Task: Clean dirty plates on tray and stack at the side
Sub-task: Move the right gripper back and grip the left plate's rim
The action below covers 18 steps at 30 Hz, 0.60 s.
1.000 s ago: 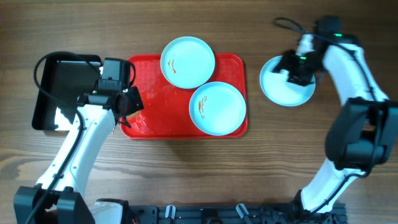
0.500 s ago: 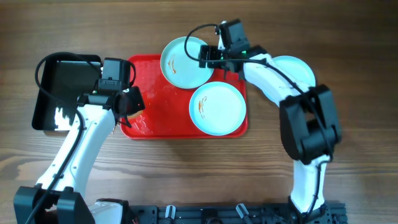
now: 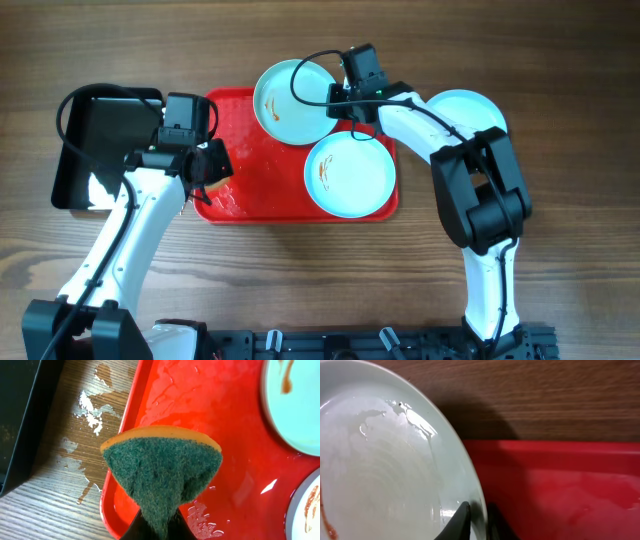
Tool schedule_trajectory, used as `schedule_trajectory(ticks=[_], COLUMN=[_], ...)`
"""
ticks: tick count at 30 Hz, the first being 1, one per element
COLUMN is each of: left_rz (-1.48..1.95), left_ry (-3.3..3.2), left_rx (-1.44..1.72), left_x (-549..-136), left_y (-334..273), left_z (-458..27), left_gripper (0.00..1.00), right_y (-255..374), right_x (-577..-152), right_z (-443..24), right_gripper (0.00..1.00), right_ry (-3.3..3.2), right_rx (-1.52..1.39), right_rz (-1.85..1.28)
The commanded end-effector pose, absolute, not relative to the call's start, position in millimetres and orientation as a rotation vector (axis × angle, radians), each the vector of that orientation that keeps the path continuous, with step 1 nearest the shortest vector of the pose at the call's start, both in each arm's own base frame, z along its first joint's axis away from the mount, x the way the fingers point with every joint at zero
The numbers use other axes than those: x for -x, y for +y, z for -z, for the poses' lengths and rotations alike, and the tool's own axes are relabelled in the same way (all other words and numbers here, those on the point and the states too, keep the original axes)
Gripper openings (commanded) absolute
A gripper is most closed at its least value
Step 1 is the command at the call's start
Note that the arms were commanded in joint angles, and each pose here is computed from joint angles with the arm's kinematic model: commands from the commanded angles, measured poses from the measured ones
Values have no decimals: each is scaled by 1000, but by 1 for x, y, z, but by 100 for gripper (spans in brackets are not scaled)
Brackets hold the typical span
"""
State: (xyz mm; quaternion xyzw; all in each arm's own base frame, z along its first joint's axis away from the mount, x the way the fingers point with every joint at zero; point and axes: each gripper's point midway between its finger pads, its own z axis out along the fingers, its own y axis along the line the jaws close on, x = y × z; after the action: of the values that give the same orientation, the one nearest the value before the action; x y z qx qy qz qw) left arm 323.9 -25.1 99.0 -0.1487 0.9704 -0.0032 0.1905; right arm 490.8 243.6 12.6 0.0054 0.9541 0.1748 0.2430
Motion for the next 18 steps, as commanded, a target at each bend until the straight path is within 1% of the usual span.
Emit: schedule_trajectory(ticks=[1, 3, 6, 7, 10, 13, 15, 18], left_rz=[34, 34, 39, 42, 46, 44, 64, 49], left_ry=[2704, 2704, 2692, 2685, 2674, 2681, 2727, 2777], left_rx=[417, 417, 417, 416, 415, 416, 413, 418], left_x=[-330, -330, -333, -334, -337, -339, -338, -336], left_y=[-27, -27, -28, -28, -28, -29, -33, -33], left_z=[-105, -105, -106, -107, -108, -104, -90, -74], left_gripper=[4, 4, 4, 4, 4, 4, 4, 4], right_y=[272, 289, 329, 336, 347, 351, 343, 344], right_x=[-473, -460, -432, -424, -405, -373, -375, -384], right_z=[-3, -2, -5, -6, -3, 8, 11, -5], right_gripper=[11, 7, 6, 4, 4, 4, 28, 32], right_ry=[2647, 2663, 2694, 2720, 2776, 2891, 2909, 2870], right_rx=[63, 111, 197, 171, 194, 166, 70, 120], right_rz=[-552, -563, -679, -707, -718, -664, -603, -578])
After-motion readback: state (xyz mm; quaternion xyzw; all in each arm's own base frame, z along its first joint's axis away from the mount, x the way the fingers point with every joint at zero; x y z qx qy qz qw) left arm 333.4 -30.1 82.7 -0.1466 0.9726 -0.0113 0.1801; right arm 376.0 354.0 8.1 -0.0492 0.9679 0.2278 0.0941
